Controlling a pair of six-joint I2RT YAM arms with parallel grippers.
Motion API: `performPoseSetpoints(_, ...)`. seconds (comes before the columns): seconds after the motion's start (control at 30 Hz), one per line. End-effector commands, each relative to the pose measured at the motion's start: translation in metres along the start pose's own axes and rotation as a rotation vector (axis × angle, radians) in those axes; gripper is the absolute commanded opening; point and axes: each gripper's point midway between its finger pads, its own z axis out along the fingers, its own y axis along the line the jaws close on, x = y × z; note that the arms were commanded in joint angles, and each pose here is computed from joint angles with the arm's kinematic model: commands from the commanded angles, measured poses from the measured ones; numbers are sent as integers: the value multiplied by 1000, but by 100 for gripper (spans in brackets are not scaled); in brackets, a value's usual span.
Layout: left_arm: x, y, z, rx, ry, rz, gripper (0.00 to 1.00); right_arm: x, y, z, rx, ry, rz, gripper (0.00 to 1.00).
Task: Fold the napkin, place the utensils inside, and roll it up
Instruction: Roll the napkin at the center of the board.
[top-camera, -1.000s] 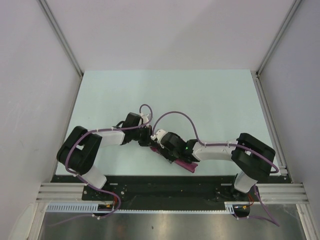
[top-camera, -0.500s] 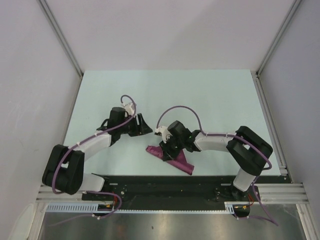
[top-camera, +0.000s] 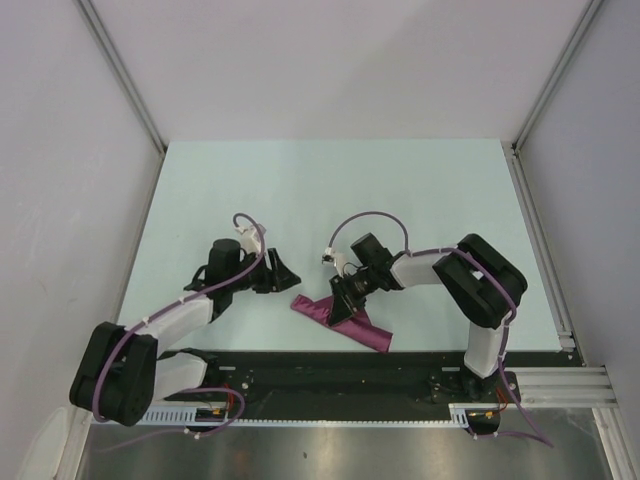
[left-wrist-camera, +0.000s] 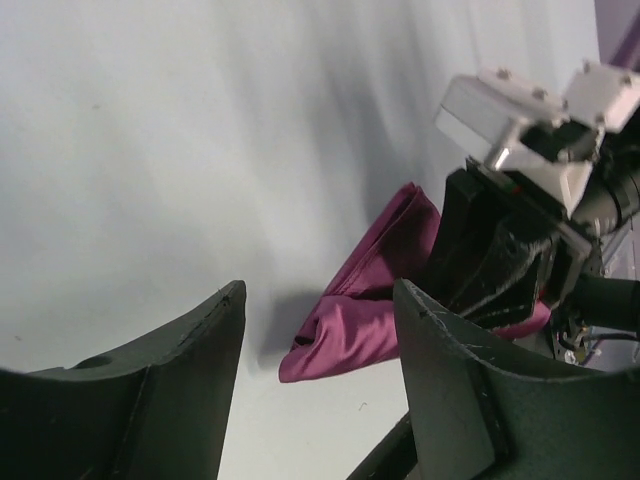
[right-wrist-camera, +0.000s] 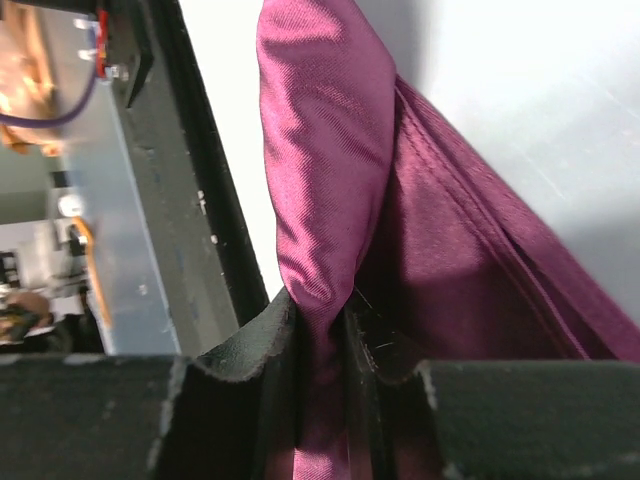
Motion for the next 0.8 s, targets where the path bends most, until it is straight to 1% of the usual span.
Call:
performPoseSetpoints(0.0, 2, -21, -1, 123, -22, 51, 65, 17, -4, -2, -79, 31, 92, 21)
performPoseSetpoints(0.1, 11, -24, 5, 140, 7, 62, 65, 19, -9, -3, -95, 35, 115, 20)
performPoseSetpoints(0.17, 18, -23, 10, 137, 32, 62, 65, 14, -11, -2, -103, 15, 91, 20)
performPoseSetpoints(0.27, 20, -23, 16, 141, 42, 60, 64, 15, -14, -3, -109, 13, 105, 20)
performPoseSetpoints(0.4, 26, -21, 23, 129, 75, 39, 61, 16, -19, -3, -112, 6, 117, 19)
performPoseSetpoints(0.6, 45, -18, 29, 120, 138, 15, 58, 14, -24, -3, -108, -4, 121, 20)
performPoseSetpoints(0.63, 48, -20, 31, 128, 145, 17, 56, 14, -26, -3, -105, -4, 124, 20)
performPoseSetpoints(0.67, 50, -20, 31, 130, 153, 14, 48, 14, -27, -2, -103, -4, 125, 20)
performPoseSetpoints(0.73, 53, -18, 34, 114, 167, 8, 37, 11, -29, -4, -97, -12, 124, 22)
performPoseSetpoints(0.77, 55, -15, 34, 100, 180, 3, 26, 8, -31, -6, -80, -21, 119, 24)
